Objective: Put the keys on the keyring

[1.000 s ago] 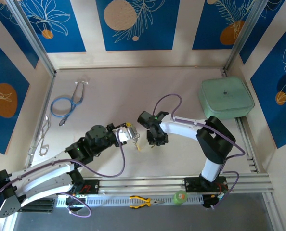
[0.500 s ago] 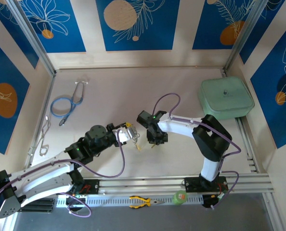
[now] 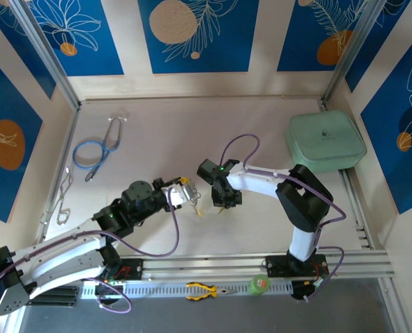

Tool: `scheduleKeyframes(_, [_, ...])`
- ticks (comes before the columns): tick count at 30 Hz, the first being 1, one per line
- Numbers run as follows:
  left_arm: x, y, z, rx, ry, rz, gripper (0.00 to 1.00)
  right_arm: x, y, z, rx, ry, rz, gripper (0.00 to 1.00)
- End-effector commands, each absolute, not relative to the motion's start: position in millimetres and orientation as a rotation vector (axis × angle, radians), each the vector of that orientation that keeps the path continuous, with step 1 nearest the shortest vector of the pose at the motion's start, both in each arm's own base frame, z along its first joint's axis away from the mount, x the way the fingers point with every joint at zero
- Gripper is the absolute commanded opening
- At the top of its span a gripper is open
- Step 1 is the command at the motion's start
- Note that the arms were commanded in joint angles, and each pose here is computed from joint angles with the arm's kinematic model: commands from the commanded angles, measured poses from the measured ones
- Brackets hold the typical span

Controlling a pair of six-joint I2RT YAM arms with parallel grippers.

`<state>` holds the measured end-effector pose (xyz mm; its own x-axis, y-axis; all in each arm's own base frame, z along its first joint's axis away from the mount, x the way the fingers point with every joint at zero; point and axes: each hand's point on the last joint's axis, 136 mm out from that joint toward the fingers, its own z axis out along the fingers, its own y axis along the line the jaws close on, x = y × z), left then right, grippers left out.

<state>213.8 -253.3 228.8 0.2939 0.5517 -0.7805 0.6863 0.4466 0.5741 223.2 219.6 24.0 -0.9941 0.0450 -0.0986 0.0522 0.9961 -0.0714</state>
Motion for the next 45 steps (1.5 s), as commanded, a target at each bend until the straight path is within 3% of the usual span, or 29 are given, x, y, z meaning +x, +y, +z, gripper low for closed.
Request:
scheduleKeyframes(1, [213.7, -250.6, 234.5, 1.190, 1.346, -0.115, 0.00, 229.3, 219.4, 25.8, 0.103, 3.027, -0.138, 0.15])
scheduleKeyframes(10, [214.0, -250.8, 234.8, 1.191, 1.342, -0.112, 0.00, 231.6, 220.1, 38.0, 0.079, 2.991, -0.139, 0.00])
scheduleKeyframes(13, [214.5, -250.9, 235.9, 1.185, 1.343, -0.114, 0.00, 235.9, 220.7, 56.3, 0.049, 2.928, -0.109, 0.00])
scheduleKeyframes(25, [214.8, -254.7, 237.6, 1.188, 1.374, -0.159, 0.00, 250.6, 253.0, 149.6, -0.595, 2.499, 0.503, 0.00])
scheduleKeyframes(32, [209.9, -263.4, 235.9, 1.230, 1.372, -0.211, 0.00, 212.2, 269.6, 200.5, -1.019, 2.134, 0.944, 0.00])
scheduleKeyframes(45, [183.3, -294.2, 224.1, 1.390, 1.321, -0.428, 0.00, 156.6, 270.2, 219.2, -1.382, 1.938, 1.085, 0.00])
